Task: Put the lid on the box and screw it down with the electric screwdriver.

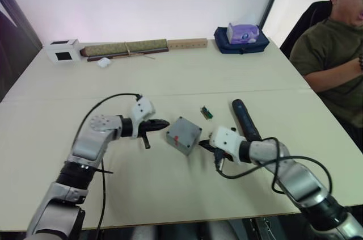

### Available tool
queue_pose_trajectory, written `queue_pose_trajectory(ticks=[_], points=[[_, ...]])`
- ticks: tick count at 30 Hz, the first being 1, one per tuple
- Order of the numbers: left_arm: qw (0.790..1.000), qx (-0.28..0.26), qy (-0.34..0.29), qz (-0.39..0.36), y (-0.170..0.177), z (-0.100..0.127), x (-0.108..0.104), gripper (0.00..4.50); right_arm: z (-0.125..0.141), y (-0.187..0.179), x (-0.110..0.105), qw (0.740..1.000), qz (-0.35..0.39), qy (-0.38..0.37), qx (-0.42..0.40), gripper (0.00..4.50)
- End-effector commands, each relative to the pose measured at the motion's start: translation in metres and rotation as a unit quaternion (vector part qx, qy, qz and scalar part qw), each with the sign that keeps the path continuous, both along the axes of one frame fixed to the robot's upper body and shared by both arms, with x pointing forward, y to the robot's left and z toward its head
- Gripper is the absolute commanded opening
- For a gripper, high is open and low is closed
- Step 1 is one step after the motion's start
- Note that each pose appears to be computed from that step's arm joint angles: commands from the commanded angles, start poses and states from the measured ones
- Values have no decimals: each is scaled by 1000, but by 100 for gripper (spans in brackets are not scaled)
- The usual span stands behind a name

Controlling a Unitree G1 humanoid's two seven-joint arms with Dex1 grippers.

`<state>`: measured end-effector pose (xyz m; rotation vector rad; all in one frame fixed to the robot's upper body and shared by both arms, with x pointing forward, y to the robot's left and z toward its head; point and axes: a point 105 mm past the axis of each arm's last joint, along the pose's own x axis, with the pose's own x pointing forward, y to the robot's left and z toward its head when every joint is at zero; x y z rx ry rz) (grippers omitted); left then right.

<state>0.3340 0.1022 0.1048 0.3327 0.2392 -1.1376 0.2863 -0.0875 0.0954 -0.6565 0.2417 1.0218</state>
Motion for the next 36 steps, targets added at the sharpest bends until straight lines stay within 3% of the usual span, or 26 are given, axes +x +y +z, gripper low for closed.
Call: queue_pose_trajectory(ticks=[1, 6, 14, 23, 36], points=[[999, 23, -4, -32, -8, -6, -8, 0, 8, 10, 8, 1000, -6, -11, 0, 1], [998, 19, 5, -51, -20, 6, -20, 0, 13, 22, 8, 1000, 10, -2, 9, 1], [998, 23, 30, -54, -5, 19, -34, 0, 9, 39, 2, 998, 64, 29, 2, 1], [997, 49, 47, -20, 25, 10, -44, 0, 17, 56, 3, 994, 101, 28, 11, 1], [997, 59, 48, 12, 36, 0, -47, 0, 17, 61, -3, 990, 133, 44, 1, 1]])
